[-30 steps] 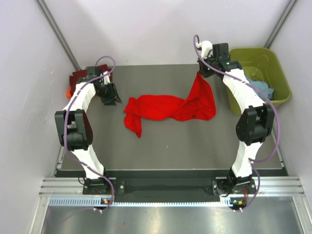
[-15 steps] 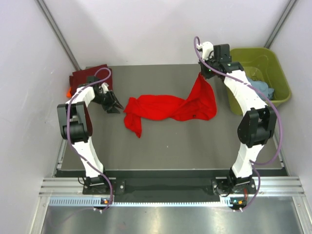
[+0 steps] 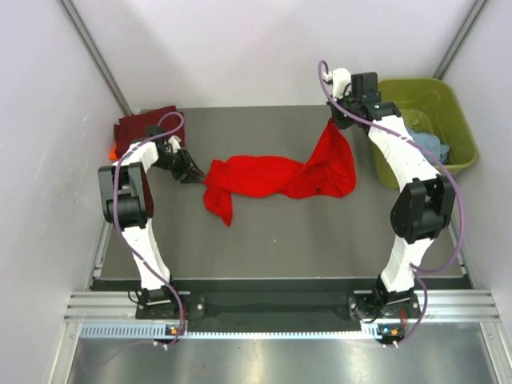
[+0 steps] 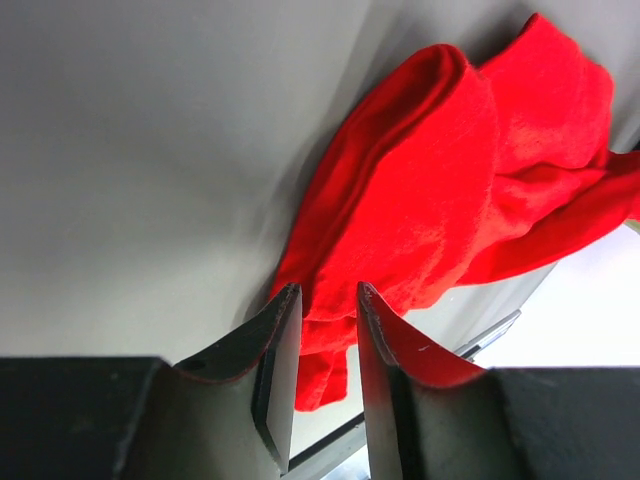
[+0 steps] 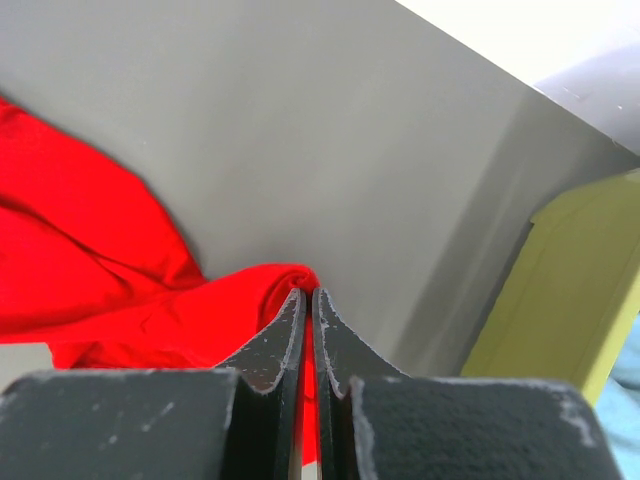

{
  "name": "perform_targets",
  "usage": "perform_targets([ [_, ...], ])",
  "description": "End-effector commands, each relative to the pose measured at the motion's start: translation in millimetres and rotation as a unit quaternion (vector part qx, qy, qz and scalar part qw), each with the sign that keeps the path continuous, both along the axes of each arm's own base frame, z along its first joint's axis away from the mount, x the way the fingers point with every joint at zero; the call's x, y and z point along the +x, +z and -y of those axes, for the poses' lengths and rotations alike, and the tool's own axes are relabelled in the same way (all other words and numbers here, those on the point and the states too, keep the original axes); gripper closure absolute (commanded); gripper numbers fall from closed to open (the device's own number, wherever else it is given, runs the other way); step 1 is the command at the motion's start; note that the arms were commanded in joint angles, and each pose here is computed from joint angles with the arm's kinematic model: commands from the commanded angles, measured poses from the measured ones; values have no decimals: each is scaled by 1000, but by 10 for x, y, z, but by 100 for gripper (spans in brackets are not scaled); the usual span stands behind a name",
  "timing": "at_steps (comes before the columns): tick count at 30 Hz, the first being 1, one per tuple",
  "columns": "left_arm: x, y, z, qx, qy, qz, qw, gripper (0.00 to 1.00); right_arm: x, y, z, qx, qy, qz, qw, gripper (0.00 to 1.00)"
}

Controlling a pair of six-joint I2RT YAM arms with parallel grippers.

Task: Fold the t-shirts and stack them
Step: Flatten the tshirt out

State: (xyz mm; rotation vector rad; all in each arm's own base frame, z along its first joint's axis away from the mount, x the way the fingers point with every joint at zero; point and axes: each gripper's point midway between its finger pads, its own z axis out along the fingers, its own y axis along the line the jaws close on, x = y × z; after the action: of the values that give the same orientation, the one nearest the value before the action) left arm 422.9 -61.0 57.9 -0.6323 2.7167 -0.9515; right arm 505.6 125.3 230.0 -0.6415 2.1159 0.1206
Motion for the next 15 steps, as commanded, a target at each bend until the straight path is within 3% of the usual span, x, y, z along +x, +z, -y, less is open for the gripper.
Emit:
perform_targets([
  [1, 117, 127, 15, -16, 3, 25, 1000, 67, 3, 345, -55, 1, 6, 48, 999, 100],
  [15, -57, 82, 2, -4, -5, 9, 1000, 67, 7, 376, -98, 3, 10, 53, 999, 100],
])
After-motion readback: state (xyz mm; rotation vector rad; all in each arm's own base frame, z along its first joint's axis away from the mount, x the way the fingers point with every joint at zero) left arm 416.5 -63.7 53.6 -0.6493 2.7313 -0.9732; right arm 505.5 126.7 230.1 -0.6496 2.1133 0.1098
